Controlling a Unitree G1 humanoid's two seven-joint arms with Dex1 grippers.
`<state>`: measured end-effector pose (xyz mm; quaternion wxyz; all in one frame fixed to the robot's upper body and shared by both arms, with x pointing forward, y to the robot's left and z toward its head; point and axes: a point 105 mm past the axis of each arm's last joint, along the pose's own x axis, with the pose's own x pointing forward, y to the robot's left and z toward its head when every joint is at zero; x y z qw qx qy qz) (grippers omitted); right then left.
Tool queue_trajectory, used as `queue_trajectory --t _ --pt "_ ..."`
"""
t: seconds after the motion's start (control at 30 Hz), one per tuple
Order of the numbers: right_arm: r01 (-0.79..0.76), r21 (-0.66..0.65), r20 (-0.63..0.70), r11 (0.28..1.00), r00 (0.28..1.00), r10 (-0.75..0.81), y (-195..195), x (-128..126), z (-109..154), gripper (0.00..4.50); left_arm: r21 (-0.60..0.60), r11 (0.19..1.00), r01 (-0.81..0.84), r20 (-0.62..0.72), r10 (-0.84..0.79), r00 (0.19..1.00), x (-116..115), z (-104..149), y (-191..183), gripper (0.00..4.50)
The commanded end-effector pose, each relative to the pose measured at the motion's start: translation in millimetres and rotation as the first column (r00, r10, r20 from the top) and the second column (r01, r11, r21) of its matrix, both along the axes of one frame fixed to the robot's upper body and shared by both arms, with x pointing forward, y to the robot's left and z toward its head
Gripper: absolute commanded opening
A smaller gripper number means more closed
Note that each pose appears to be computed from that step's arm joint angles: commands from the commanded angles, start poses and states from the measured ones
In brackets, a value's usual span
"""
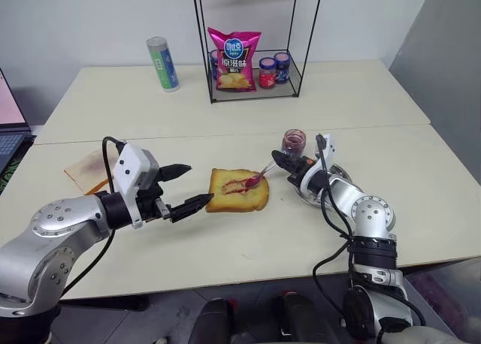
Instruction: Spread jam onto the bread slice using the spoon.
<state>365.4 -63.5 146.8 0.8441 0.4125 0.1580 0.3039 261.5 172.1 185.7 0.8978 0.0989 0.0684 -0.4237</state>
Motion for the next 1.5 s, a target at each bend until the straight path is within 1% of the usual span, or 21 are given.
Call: queue_trajectory --t 0.03,0.13,0.23,0.33,0.4,0.5,0.57,0.63,0.7,0.8,0.9,1.13,1.37,1.47,1.5 --pt "-0.082 0.144 0.141 0.986 0.988 0.061 5 -14 49 0.06 0.005 1.000 0.013 0.045 -0.013 0.999 3 8 -2 4.50" --pt "-0.108 0.176 0.208 0.978 0.976 0.070 0 -24 69 0.06 0.004 0.999 0.032 0.049 -0.033 0.998 4 10 -5 4.50" --pt "-0.095 0.175 0.236 0.980 0.970 0.052 -8 -27 79 0.06 -0.003 0.998 0.056 0.058 -0.056 0.997 6 14 -11 4.50" --pt "-0.070 0.161 0.289 0.985 0.957 0.021 -21 -34 93 0.06 -0.015 0.992 0.121 0.068 -0.120 0.990 6 18 -27 4.50" --pt "-0.037 0.142 0.313 0.989 0.950 -0.009 -31 -36 99 0.06 -0.025 0.986 0.168 0.072 -0.165 0.984 6 19 -39 4.50" --pt "0.057 0.083 0.356 0.995 0.931 -0.083 -55 -40 106 0.06 -0.028 0.961 0.275 0.080 -0.272 0.959 5 19 -65 4.50" --pt "0.168 0.028 0.356 0.985 0.919 -0.167 -85 -38 100 0.06 -0.009 0.938 0.348 0.087 -0.346 0.934 9 14 -84 4.50" --pt "0.291 -0.051 0.343 0.955 0.904 -0.257 -116 -37 87 0.06 0.029 0.915 0.402 0.105 -0.403 0.909 15 9 -101 4.50" --pt "0.348 -0.086 0.327 0.934 0.895 -0.303 -133 -39 76 0.06 0.073 0.897 0.436 0.123 -0.442 0.889 18 6 -113 4.50" --pt "0.414 -0.114 0.287 0.903 0.884 -0.369 -153 -41 55 0.06 0.089 0.871 0.482 0.146 -0.490 0.859 22 3 -129 4.50" --pt "0.444 -0.145 0.246 0.884 0.882 -0.403 -164 -41 34 0.06 0.113 0.863 0.492 0.175 -0.505 0.846 29 -1 -140 4.50" --pt "0.449 -0.144 0.198 0.882 0.886 -0.419 -170 -29 8 0.06 0.092 0.869 0.487 0.189 -0.495 0.848 33 -2 -141 4.50" --pt "0.451 -0.162 0.166 0.878 0.889 -0.426 -177 -21 -8 0.06 0.083 0.884 0.460 0.185 -0.467 0.865 30 -4 -135 4.50" --pt "0.472 -0.167 0.158 0.866 0.879 -0.449 -186 -18 -12 0.06 0.079 0.892 0.445 0.186 -0.452 0.873 29 -5 -133 4.50" --pt "0.478 -0.165 0.155 0.862 0.876 -0.456 -187 -18 -13 0.26 0.079 0.893 0.444 0.185 -0.450 0.873 29 -5 -133 4.50"
